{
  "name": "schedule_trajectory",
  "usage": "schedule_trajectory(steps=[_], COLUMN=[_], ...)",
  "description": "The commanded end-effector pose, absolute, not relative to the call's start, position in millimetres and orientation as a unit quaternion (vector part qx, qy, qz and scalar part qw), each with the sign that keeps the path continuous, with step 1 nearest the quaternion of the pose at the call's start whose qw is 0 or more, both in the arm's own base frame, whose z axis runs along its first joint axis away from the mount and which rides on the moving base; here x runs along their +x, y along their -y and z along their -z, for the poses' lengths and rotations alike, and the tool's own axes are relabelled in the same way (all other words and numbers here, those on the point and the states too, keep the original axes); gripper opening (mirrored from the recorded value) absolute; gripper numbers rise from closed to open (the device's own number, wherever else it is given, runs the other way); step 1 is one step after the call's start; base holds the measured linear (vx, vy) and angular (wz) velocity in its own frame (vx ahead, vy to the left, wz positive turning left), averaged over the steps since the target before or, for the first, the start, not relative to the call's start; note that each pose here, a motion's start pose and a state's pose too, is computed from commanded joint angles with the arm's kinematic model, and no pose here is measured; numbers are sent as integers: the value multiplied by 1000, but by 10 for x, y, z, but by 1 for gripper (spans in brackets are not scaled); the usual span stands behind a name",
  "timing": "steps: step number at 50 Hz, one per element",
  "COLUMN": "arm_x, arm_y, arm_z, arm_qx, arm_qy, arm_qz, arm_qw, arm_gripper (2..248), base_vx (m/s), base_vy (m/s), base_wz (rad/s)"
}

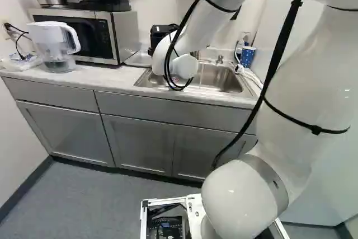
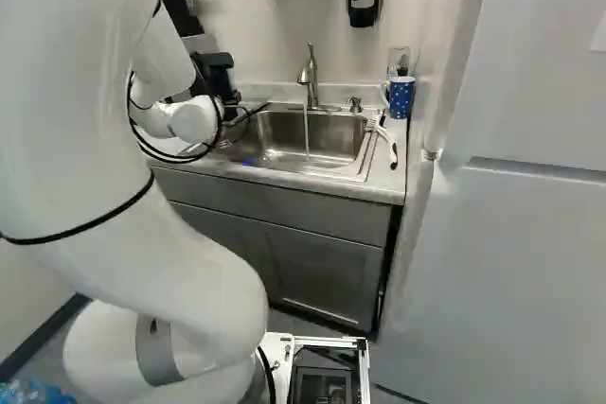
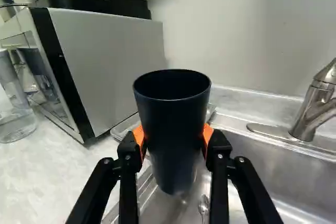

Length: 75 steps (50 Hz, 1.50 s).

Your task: Rinse the cup and place it in the tray

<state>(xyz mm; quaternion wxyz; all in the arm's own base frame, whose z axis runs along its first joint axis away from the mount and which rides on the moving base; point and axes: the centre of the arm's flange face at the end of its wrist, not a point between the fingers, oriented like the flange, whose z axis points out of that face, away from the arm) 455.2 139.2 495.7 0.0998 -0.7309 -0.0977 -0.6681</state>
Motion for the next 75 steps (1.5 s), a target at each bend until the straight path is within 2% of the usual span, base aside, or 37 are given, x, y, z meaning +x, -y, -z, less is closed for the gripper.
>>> schedule_trajectory(steps=[37,75], arm_x=[4499,4467], arm_y=[-846,-302], arm_z=[-4950,-4586], arm_qx=[-736,-762], arm_qy=[57,14], arm_qz=[672,647], arm_qw=[63,21], arm_gripper=[123,123], base_vx=[0,0], base_vy=[0,0], base_wz=[0,0])
